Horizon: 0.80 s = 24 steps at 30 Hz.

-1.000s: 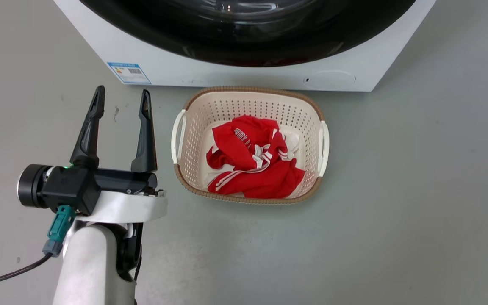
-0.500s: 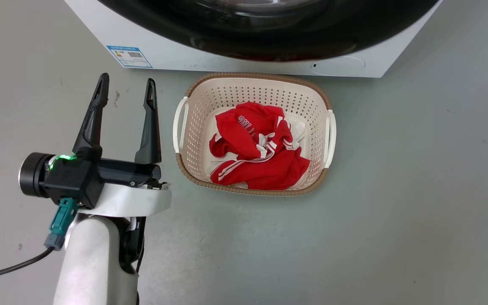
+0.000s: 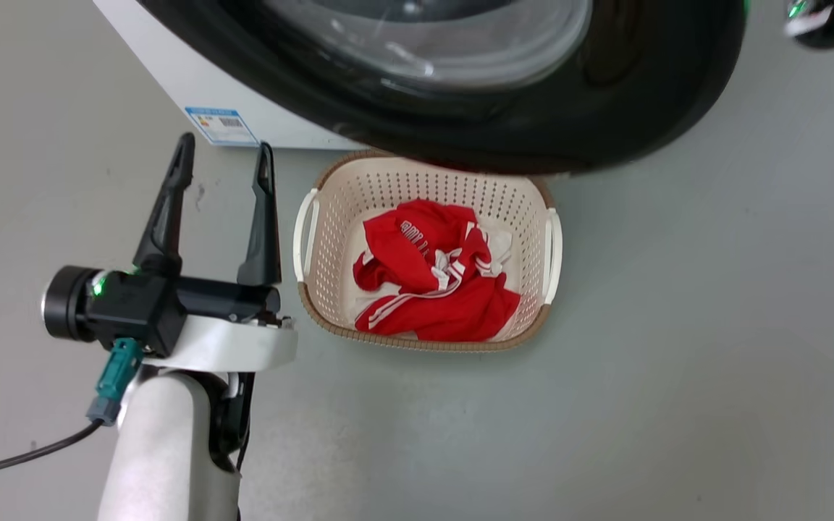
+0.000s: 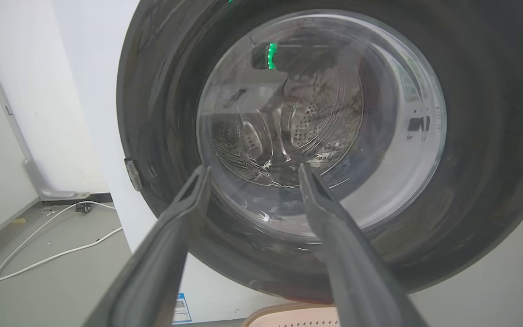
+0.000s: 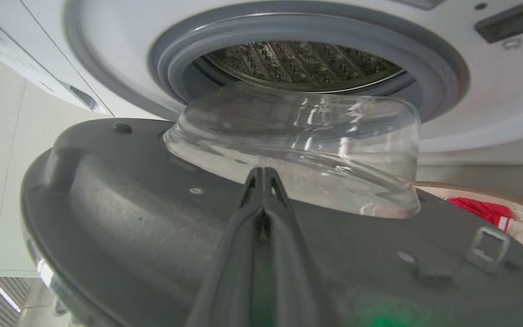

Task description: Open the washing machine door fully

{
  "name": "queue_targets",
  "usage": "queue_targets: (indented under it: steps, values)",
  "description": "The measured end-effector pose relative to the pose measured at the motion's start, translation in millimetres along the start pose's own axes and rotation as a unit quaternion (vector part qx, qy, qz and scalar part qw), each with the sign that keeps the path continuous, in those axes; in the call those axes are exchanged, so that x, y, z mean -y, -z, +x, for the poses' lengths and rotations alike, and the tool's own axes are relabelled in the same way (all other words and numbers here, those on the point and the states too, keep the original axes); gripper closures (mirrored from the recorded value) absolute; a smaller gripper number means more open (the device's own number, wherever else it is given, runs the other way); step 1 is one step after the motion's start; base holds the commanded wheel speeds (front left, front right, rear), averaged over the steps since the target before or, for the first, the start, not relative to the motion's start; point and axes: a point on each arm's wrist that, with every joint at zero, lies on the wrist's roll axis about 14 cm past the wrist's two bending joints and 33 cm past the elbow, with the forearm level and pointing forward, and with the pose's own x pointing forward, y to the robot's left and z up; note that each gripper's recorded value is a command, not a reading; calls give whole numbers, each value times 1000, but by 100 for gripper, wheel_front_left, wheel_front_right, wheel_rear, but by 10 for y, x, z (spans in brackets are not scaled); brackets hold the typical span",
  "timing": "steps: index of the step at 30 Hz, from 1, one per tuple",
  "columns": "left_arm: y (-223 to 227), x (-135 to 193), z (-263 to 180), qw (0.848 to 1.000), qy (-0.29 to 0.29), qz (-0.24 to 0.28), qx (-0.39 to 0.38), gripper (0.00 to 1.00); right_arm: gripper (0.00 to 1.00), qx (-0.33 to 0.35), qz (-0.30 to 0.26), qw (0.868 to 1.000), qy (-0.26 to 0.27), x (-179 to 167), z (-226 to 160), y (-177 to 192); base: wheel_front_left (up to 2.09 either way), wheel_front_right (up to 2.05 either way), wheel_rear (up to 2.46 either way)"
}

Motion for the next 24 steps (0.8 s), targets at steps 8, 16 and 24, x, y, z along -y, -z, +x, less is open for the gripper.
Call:
queue_targets:
  steps: [8, 16, 24]
  values:
    - [-148, 71, -168, 1000, 6, -3, 3, 0, 100, -68, 5, 997, -31, -181, -184, 508, 0, 0, 0]
    - [-309, 115, -445, 1000, 4, -4, 5, 0, 100, -123, 8, 989, -76, -498, -347, 1126, 0, 0, 0]
    - [-451, 172, -650, 1000, 4, -11, 13, 0, 100, -160, 16, 980, -116, -768, -411, 1715, 0, 0, 0]
